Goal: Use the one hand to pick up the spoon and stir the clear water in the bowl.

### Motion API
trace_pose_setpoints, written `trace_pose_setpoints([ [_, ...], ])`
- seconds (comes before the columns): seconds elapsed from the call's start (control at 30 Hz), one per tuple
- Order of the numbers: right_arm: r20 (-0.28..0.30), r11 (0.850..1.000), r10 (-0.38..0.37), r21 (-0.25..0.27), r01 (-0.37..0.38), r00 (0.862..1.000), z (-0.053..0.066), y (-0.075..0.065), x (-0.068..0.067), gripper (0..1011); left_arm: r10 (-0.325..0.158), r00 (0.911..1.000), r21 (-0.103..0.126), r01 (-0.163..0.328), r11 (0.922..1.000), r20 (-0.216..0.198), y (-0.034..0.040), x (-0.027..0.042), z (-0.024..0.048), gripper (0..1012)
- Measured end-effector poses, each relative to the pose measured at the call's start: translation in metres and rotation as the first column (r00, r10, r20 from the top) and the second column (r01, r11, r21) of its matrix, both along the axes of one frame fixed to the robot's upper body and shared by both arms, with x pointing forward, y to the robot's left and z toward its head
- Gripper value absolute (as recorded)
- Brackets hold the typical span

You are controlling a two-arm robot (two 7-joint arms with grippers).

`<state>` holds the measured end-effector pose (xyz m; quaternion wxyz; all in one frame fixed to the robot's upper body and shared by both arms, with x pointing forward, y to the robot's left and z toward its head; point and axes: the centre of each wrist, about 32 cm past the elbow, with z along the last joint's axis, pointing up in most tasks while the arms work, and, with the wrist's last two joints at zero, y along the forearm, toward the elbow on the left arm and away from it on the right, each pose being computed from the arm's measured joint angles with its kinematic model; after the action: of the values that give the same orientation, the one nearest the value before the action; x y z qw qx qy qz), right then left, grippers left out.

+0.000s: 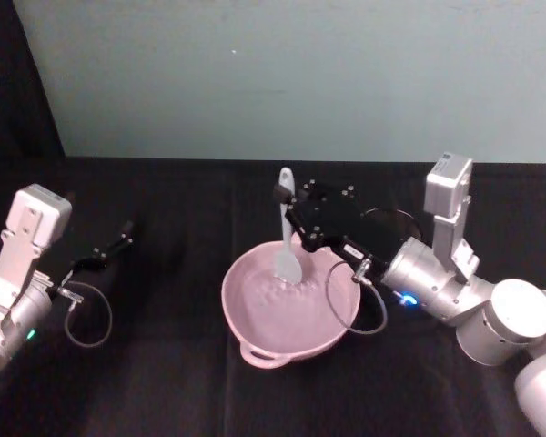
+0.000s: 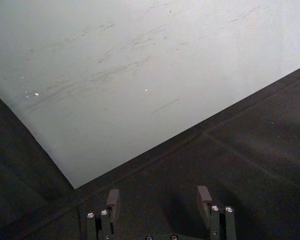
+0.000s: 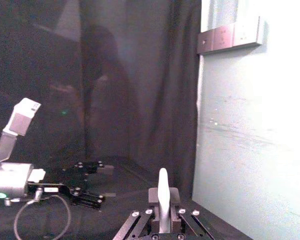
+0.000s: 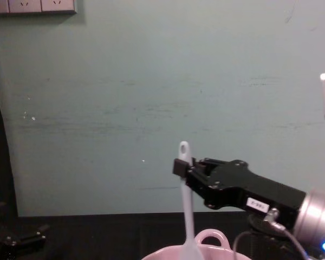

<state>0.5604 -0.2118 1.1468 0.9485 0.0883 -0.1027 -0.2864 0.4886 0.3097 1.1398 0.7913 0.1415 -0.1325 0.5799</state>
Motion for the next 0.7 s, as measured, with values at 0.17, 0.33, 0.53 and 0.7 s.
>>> trace_pose_setpoints([
  [0.17, 0.0, 1.0, -0.028, -0.007, 0.028, 1.0, 0.003, -0.013, -0.007, 124, 0.0, 1.0, 0.0, 0.0, 1.0, 0.0, 0.0, 0.0, 0.0, 1005],
  [0.33, -0.011, 1.0, -0.029, -0.005, 0.029, 1.0, 0.005, -0.023, -0.018, 124, 0.0, 1.0, 0.0, 0.0, 1.0, 0.0, 0.0, 0.0, 0.0, 1005],
  [0.53, -0.051, 0.999, 0.043, 0.033, -0.042, 0.998, 0.004, -0.027, -0.027, 124, 0.0, 1.0, 0.0, 0.0, 1.0, 0.0, 0.0, 0.0, 0.0, 1005],
  [0.7, -0.068, 0.992, 0.115, 0.062, -0.111, 0.991, 0.002, -0.018, -0.03, 124, 0.0, 1.0, 0.0, 0.0, 1.0, 0.0, 0.0, 0.0, 0.0, 1005],
])
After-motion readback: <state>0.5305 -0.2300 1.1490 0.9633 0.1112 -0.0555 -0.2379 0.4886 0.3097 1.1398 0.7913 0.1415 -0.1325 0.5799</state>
